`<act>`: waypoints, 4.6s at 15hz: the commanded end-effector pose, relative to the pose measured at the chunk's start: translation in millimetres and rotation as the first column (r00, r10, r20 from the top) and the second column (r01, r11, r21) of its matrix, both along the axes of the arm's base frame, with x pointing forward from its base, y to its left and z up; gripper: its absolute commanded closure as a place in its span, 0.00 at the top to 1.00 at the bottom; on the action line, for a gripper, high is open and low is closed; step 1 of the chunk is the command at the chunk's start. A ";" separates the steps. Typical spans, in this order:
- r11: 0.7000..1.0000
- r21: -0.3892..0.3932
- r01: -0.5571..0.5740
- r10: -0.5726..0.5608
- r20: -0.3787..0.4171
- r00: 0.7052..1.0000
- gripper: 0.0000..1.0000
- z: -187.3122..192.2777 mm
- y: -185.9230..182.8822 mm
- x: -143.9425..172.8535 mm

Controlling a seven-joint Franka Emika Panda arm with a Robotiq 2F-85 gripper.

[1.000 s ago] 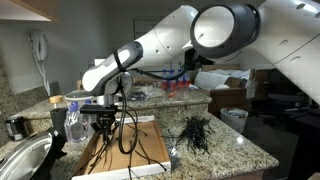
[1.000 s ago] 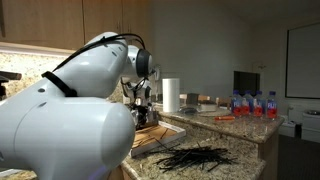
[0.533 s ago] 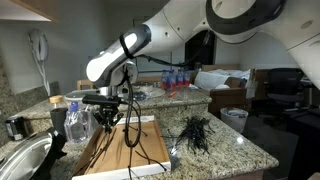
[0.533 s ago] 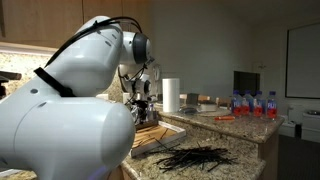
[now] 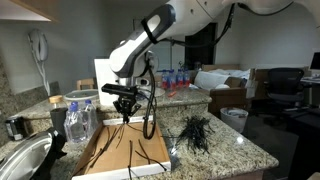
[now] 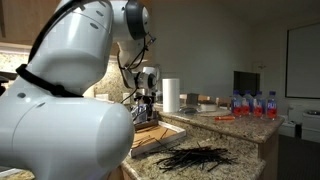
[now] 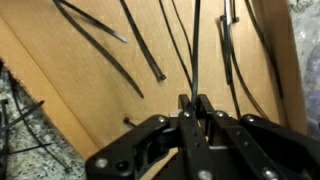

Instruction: Remove the zip ties from the box

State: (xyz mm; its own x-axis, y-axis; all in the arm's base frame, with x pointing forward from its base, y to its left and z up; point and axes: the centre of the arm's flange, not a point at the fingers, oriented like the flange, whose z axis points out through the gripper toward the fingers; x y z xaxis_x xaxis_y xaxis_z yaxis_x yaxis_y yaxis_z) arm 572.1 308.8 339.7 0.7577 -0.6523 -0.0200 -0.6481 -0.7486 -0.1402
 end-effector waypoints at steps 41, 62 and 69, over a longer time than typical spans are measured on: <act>0.992 0.006 0.127 -0.127 0.024 0.992 1.00 28.8 -308.4 -96.1; 0.783 -0.170 -0.598 0.513 -0.367 0.776 1.00 102.1 -122.6 -146.3; 0.776 -0.173 -0.606 0.519 -0.372 0.770 1.00 100.5 -122.9 -145.5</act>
